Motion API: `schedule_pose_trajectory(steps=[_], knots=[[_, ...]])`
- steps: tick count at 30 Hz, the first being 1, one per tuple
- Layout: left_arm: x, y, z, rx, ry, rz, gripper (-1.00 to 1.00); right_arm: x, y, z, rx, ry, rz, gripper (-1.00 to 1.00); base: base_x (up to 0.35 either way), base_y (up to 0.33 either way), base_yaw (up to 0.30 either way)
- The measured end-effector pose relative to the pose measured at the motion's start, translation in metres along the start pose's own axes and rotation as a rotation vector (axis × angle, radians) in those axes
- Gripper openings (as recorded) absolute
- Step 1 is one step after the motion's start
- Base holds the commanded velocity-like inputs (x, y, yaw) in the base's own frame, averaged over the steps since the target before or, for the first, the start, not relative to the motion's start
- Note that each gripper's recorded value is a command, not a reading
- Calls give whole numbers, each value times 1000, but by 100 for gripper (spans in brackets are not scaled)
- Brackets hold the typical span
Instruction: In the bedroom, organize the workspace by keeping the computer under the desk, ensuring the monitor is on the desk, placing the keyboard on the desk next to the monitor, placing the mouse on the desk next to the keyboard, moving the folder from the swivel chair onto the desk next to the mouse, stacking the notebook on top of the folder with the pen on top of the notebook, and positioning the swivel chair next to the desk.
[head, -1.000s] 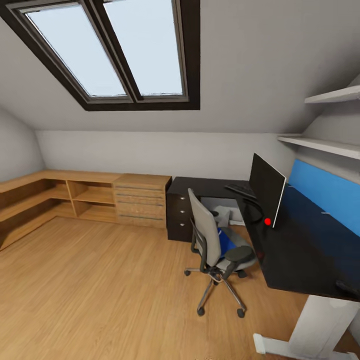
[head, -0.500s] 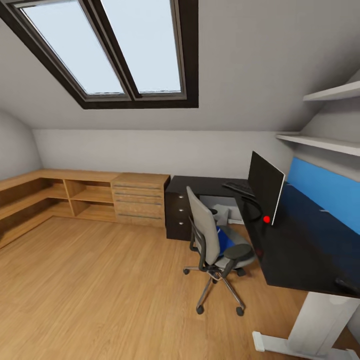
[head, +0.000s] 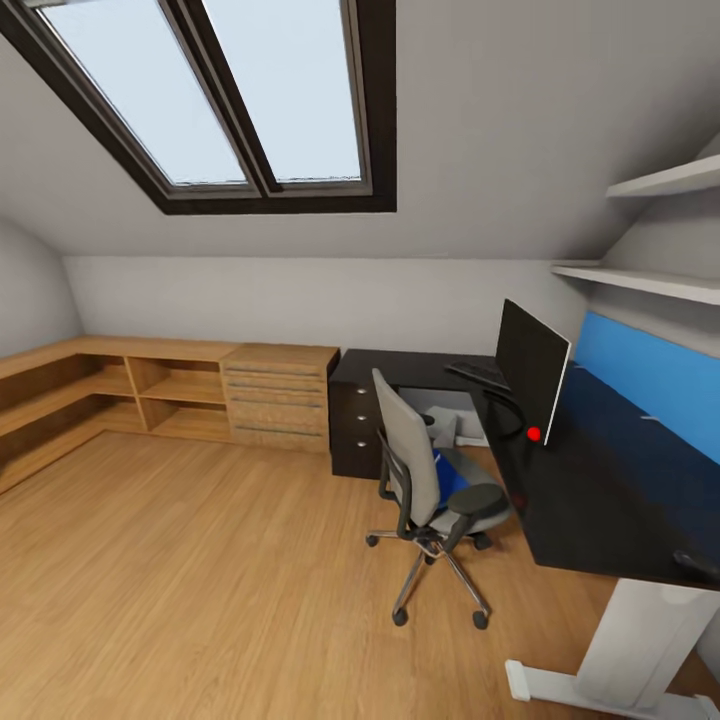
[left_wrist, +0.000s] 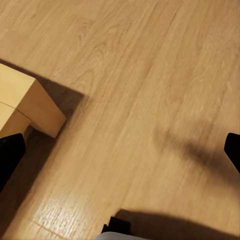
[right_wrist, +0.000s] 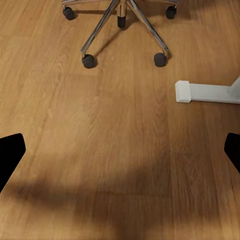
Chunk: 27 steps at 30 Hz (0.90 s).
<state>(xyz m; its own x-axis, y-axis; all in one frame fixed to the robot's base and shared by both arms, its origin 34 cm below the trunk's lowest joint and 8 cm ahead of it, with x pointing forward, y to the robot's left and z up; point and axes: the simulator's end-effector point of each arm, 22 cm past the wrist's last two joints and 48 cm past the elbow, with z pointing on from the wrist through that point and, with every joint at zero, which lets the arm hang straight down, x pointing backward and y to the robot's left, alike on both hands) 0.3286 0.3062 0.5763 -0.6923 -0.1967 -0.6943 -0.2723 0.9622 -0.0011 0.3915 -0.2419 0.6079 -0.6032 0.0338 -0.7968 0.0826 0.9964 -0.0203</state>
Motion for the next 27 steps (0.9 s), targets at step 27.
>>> schedule_pose_trajectory(steps=[27], knots=[[29,0,29,0,6,1,100,33,0,25,3,6,0,100,0,0,-162]])
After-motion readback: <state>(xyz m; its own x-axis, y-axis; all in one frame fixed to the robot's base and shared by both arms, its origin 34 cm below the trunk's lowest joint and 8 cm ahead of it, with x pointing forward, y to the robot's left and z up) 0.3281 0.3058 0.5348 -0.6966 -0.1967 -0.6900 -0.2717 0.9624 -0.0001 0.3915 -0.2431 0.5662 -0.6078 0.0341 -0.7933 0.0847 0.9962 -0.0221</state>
